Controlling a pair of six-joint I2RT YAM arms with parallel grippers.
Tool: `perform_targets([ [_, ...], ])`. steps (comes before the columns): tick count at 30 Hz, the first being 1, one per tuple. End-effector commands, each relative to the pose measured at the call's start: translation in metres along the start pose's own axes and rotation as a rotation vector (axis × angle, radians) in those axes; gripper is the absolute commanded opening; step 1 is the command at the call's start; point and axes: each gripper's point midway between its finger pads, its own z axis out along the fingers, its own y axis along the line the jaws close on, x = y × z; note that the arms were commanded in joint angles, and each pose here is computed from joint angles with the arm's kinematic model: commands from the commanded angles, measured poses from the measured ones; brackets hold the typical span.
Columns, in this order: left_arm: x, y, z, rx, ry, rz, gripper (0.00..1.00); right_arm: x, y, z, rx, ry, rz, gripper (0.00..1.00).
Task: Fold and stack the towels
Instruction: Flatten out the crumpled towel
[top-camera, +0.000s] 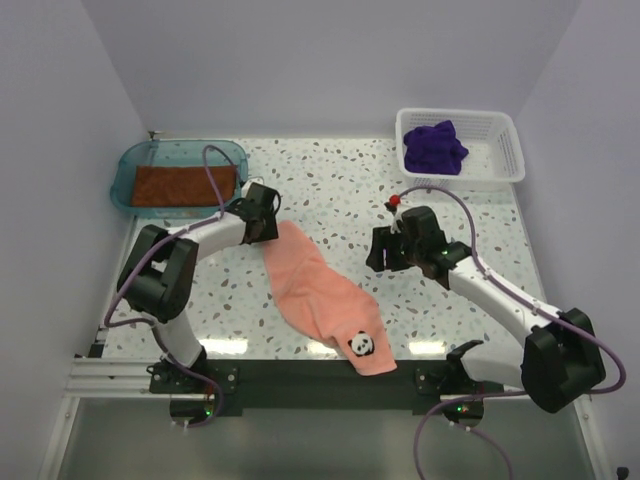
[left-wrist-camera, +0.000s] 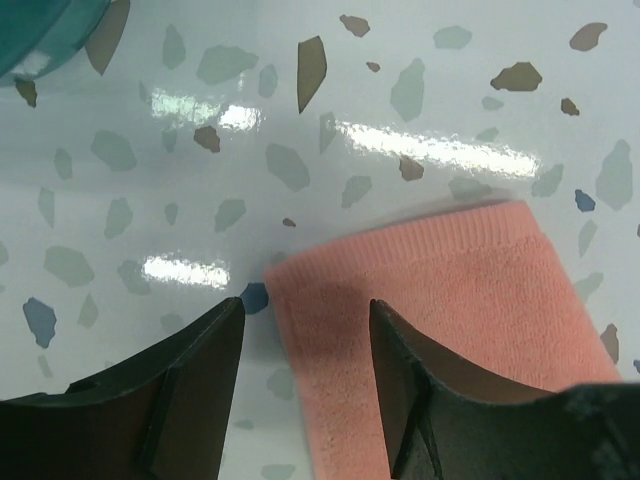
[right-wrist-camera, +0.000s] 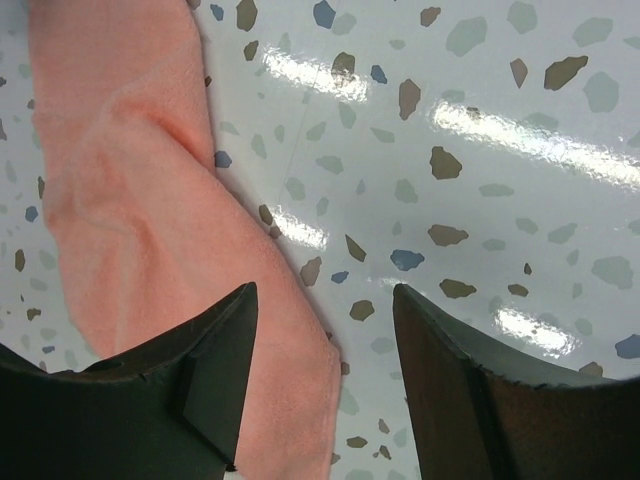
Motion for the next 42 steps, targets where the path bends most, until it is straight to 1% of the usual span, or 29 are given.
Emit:
perform_targets([
  [1, -0.024, -0.006, 0.010, -0.006, -0.050, 0.002, 0.58, -0.006, 0.003, -0.006, -0.025, -0.039, -0.031, 0.61],
  [6, -0.003, -0.001, 0.026, -0.046, 0.025, 0.015, 0.56, -0.005, 0.003, -0.006, -0.024, -0.047, -0.034, 0.63],
  [9, 0.012, 0.004, 0.029, -0.062, 0.063, 0.017, 0.53, -0.004, 0.002, -0.005, -0.024, -0.048, -0.035, 0.64],
  [12, 0.026, 0.006, 0.032, -0.070, 0.095, 0.030, 0.45, -0.005, 0.003, -0.004, -0.029, -0.052, -0.036, 0.64],
  [13, 0.030, 0.004, 0.032, -0.068, 0.104, 0.038, 0.39, -0.005, 0.003, -0.003, -0.030, -0.051, -0.036, 0.64],
  [15, 0.037, 0.002, 0.034, -0.064, 0.116, 0.052, 0.30, -0.006, 0.004, -0.003, -0.033, -0.054, -0.038, 0.64],
  [16, 0.038, -0.001, 0.033, -0.058, 0.116, 0.064, 0.16, -0.006, 0.004, -0.003, -0.031, -0.054, -0.036, 0.64],
  [19, 0.026, -0.014, 0.031, -0.024, 0.090, 0.102, 0.00, -0.007, 0.002, -0.003, -0.024, -0.061, -0.037, 0.64],
  [20, 0.021, -0.018, 0.028, -0.016, 0.082, 0.115, 0.00, -0.008, 0.000, -0.004, -0.012, -0.068, -0.034, 0.64],
  [21, 0.003, -0.028, 0.023, 0.005, 0.044, 0.134, 0.00, -0.009, -0.001, -0.005, -0.003, -0.075, -0.034, 0.64],
  [23, -0.015, -0.046, 0.011, 0.031, 0.000, 0.174, 0.00, -0.012, -0.004, -0.009, 0.012, -0.091, -0.033, 0.64],
  [24, -0.040, -0.064, 0.000, 0.062, -0.058, 0.196, 0.00, -0.014, -0.008, -0.010, 0.041, -0.105, -0.028, 0.64],
  [25, -0.047, -0.083, -0.011, 0.090, -0.084, 0.227, 0.00, -0.016, -0.010, -0.013, 0.054, -0.119, -0.025, 0.64],
  [26, -0.053, -0.093, -0.020, 0.098, -0.094, 0.256, 0.00, -0.018, -0.014, -0.015, 0.076, -0.130, -0.019, 0.64],
  [27, -0.079, -0.118, -0.039, 0.143, -0.152, 0.261, 0.00, -0.024, -0.019, -0.021, 0.108, -0.162, -0.014, 0.64],
  [28, -0.080, -0.142, -0.056, 0.186, -0.168, 0.291, 0.00, -0.026, -0.023, -0.024, 0.134, -0.180, -0.002, 0.64],
  [29, -0.080, -0.156, -0.072, 0.222, -0.164, 0.314, 0.00, -0.030, -0.026, -0.028, 0.157, -0.199, 0.005, 0.64],
  [30, -0.099, -0.174, -0.099, 0.280, -0.213, 0.301, 0.00, -0.036, -0.028, -0.037, 0.171, -0.236, 0.008, 0.64],
  [31, -0.096, -0.188, -0.120, 0.323, -0.229, 0.313, 0.00, -0.039, -0.036, -0.042, 0.220, -0.257, 0.015, 0.64],
  [32, -0.108, -0.189, -0.146, 0.359, -0.275, 0.289, 0.00, -0.044, -0.038, -0.049, 0.235, -0.284, 0.016, 0.64],
  [34, -0.102, -0.176, -0.154, 0.360, -0.269, 0.246, 0.00, -0.053, -0.041, -0.063, 0.263, -0.335, 0.015, 0.64],
  [35, -0.105, -0.161, -0.165, 0.347, -0.286, 0.217, 0.00, -0.056, -0.040, -0.067, 0.261, -0.349, 0.009, 0.64],
  [36, -0.085, -0.144, -0.151, 0.307, -0.240, 0.210, 0.00, -0.057, -0.040, -0.069, 0.261, -0.348, -0.013, 0.64],
  [37, -0.080, -0.128, -0.143, 0.276, -0.219, 0.193, 0.00, -0.058, -0.039, -0.071, 0.258, -0.351, -0.021, 0.64],
  [38, -0.075, -0.117, -0.145, 0.283, -0.202, 0.173, 0.00, -0.061, -0.035, -0.072, 0.243, -0.349, -0.030, 0.64],
  [39, -0.051, -0.103, -0.130, 0.257, -0.140, 0.171, 0.00, -0.061, -0.034, -0.071, 0.238, -0.340, -0.040, 0.64],
  [41, -0.037, -0.085, -0.127, 0.251, -0.108, 0.149, 0.00, -0.064, -0.026, -0.067, 0.197, -0.321, -0.070, 0.64],
  [42, -0.015, -0.073, -0.118, 0.226, -0.061, 0.152, 0.00, -0.065, -0.023, -0.066, 0.182, -0.317, -0.091, 0.64],
])
